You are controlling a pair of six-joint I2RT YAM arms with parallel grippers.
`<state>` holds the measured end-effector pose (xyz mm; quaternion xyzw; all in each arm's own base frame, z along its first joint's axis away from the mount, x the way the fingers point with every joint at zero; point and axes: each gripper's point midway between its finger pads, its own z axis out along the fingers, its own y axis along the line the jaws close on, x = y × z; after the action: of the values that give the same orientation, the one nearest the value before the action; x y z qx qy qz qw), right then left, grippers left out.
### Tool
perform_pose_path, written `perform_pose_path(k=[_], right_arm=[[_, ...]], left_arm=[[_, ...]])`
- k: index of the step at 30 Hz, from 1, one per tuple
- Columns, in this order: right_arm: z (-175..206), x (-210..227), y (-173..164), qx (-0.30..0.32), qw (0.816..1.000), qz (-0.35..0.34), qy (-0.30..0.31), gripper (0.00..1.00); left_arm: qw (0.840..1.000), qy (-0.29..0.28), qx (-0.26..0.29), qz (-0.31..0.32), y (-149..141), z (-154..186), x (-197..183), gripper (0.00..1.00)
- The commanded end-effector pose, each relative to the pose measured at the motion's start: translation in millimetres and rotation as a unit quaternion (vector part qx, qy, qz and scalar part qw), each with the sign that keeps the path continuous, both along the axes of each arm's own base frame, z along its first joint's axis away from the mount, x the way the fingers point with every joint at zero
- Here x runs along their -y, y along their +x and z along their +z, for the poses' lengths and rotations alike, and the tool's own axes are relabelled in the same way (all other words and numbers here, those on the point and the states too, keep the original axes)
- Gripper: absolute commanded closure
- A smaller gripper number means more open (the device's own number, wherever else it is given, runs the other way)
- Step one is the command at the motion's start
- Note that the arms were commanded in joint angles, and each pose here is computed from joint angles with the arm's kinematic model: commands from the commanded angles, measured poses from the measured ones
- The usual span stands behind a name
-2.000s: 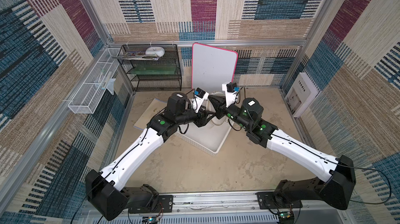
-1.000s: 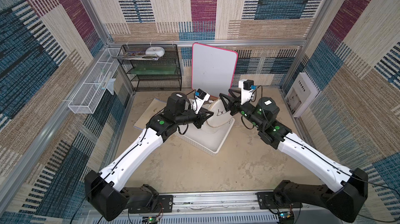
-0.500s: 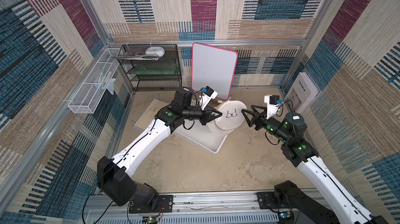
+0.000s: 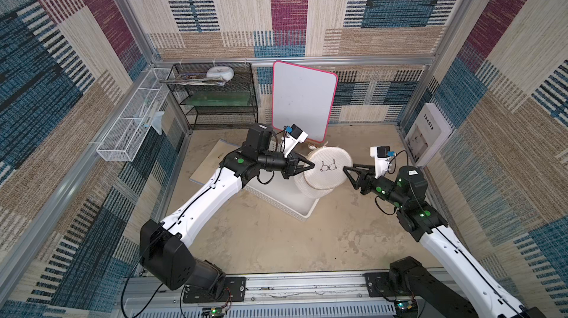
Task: Turn the laundry bag inside out
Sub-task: Place the laundry bag at the center of the board.
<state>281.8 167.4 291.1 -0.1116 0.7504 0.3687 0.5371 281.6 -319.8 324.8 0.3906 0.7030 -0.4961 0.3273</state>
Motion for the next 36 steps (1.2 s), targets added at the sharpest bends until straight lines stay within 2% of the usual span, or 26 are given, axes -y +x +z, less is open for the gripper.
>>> perform_pose_path(k=[1,5,8,10,11,14,16,18,22,26,29,33,36], right_arm=[[14,-12,-8,0.025,0.999,0.044,0.020,0.54],[22,-14,-7,0.031,0.998,0.049,0.027,0.76],[29,-13,-6,0.041,0.998,0.044,0.035,0.97],[35,-11,-5,0.047,0.997,0.038,0.040,1.00],[37,-11,-5,0.048,0.997,0.036,0.042,1.00],[42,-2,4,0.044,0.998,-0.002,0.052,1.00],[44,16,13,0.042,0.995,-0.064,0.058,1.00],[47,34,22,0.043,0.990,-0.124,0.060,1.00],[44,66,43,0.015,0.972,-0.229,0.054,1.00],[34,76,60,-0.005,0.959,-0.269,0.087,1.00],[18,82,76,-0.024,0.948,-0.295,0.120,1.00],[-17,92,96,-0.066,0.930,-0.304,0.196,1.00],[-40,94,106,-0.089,0.922,-0.299,0.228,1.00]], left_arm=[[1.000,-0.020,0.008,-0.018,-2,8,3,1.00],[1.000,-0.021,0.005,-0.014,0,7,2,1.00],[1.000,-0.022,0.000,-0.005,5,5,3,1.00],[1.000,-0.017,-0.006,0.012,13,1,2,1.00],[1.000,-0.016,-0.008,0.020,17,0,2,0.92],[0.999,-0.017,-0.009,0.050,30,-1,0,0.53],[0.996,-0.014,0.001,0.086,40,1,-5,0.33],[0.992,-0.009,0.016,0.125,48,3,-13,0.03],[0.976,0.019,0.042,0.213,66,5,-39,0.01],[0.954,0.041,0.032,0.297,79,-18,-69,0.01],[0.931,0.055,0.024,0.361,84,-36,-97,0.01],[0.890,0.059,0.037,0.450,83,-40,-139,0.01],[0.860,0.063,0.043,0.505,81,-45,-167,0.01]])
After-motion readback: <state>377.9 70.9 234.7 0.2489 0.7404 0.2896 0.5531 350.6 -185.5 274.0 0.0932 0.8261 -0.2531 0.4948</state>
